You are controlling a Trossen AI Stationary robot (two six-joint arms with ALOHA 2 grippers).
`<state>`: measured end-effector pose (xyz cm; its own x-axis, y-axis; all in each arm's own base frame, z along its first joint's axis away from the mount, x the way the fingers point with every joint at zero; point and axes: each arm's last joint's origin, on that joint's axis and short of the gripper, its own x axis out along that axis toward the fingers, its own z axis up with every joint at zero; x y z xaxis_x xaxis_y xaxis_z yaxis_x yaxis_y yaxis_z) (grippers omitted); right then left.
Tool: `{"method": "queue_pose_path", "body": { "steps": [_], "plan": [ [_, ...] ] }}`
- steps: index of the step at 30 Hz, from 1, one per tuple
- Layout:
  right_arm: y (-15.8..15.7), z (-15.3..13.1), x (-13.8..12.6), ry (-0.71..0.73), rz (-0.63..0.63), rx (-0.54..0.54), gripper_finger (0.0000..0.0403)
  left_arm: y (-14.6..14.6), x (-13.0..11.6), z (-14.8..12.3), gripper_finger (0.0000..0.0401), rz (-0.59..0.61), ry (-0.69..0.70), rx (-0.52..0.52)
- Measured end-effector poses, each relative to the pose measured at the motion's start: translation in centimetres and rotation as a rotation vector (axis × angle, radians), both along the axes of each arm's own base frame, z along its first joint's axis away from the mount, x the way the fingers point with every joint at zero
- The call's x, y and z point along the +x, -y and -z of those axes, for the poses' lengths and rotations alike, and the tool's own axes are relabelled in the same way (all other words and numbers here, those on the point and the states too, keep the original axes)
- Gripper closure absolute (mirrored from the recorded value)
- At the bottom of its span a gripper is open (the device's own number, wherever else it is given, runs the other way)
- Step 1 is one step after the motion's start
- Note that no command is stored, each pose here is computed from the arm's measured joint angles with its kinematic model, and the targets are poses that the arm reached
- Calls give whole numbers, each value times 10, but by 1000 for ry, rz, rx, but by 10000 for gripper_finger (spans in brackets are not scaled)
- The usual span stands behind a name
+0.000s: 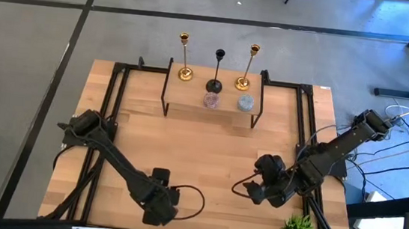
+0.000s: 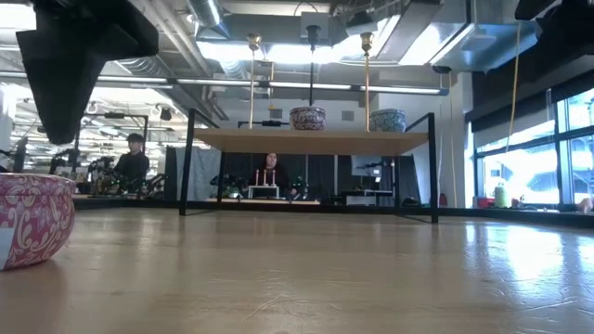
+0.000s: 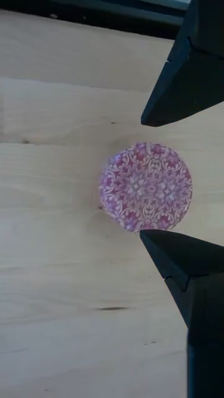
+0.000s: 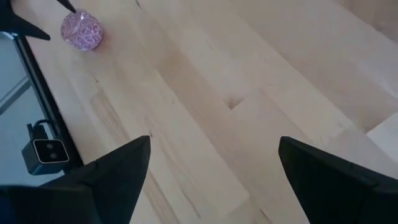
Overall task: Pick & Place candle stick holders
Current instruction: Put the pink candle on the shelf
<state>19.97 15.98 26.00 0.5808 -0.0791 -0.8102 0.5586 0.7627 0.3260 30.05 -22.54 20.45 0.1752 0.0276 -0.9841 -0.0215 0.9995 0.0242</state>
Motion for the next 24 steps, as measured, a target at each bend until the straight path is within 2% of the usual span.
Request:
{"method": "queue_pose_path", "body": {
  "steps": [9,14,20,24],
  "plan": [
    [0,0,0,12,-16,-25,45,-1,1,0,109,-104,27,10],
    [0,-1,0,22,-17,-44,45,-4,8,-1,89,-168,53,-37],
    [1,-1,1,38,-12,-66,45,-2,14,-5,86,-162,54,-120],
    [0,-2,1,51,-7,-63,45,-2,13,-5,86,-147,38,-124]
  ]
}}
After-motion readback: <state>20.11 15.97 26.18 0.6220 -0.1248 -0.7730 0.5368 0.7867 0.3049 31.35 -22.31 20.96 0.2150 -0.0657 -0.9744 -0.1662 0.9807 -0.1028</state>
